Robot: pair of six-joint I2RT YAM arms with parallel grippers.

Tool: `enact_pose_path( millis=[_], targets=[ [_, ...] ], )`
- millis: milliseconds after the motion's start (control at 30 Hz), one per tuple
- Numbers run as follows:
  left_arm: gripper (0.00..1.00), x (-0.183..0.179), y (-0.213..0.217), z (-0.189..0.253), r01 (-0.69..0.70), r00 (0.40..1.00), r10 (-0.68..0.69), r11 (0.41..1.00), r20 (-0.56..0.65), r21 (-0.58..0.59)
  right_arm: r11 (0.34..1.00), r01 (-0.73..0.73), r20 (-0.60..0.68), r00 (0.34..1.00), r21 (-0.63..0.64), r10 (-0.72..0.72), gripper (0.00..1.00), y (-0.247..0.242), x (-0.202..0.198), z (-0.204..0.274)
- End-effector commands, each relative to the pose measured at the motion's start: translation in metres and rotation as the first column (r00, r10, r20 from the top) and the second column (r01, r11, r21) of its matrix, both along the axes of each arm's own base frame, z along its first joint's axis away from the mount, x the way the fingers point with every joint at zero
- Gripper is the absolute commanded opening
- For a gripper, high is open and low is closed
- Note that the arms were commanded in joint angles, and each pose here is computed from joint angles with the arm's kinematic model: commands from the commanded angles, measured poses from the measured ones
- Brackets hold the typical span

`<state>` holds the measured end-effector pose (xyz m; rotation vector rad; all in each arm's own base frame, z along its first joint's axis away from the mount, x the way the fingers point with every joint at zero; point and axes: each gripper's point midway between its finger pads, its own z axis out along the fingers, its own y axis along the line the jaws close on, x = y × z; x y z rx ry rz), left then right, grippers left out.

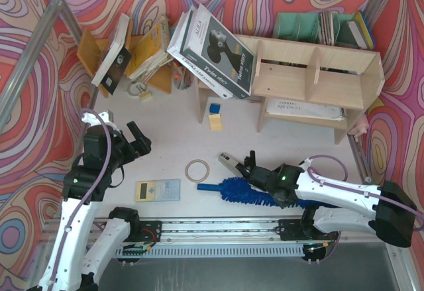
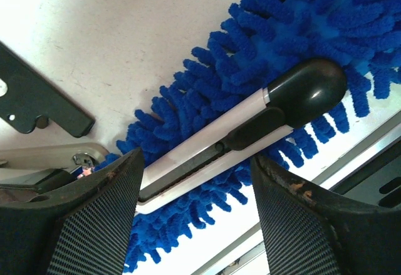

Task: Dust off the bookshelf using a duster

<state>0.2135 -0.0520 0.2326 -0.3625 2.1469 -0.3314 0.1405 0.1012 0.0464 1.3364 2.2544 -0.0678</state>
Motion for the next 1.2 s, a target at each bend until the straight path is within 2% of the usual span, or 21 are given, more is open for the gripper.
enact_pose_path(
  millis=[0, 733, 833, 1033, 1167],
  targets=[
    [0.99, -0.001, 0.0, -0.003, 0.009, 1.0, -0.009, 1.0, -0.001, 0.01, 1.0, 0.012, -0.014, 1.0, -0.021, -0.012, 0.63, -0.008, -0.004, -0.006],
    [0.98, -0.001, 0.0, -0.003, 0.009, 1.0, -0.009, 1.0, 0.002, 0.011, 0.998, -0.037, 0.001, 0.999, -0.051, 0.037, 0.44, -0.007, 0.004, -0.005],
    [0.98, -0.001, 0.0, -0.003, 0.008, 1.0, -0.008, 1.0, 0.001, 0.011, 0.998, -0.037, 0.005, 0.999, -0.054, 0.037, 0.45, -0.008, 0.005, -0.004],
    [0.98, -0.001, 0.0, -0.003, 0.007, 1.0, -0.007, 1.0, 0.001, 0.011, 0.997, -0.038, 0.005, 0.999, -0.065, 0.039, 0.58, -0.013, 0.005, -0.007],
    [0.99, -0.001, 0.0, -0.003, 0.007, 1.0, -0.007, 1.0, -0.001, 0.011, 0.997, -0.039, 0.0, 0.999, -0.059, 0.039, 0.6, -0.014, 0.008, -0.009]
  ],
)
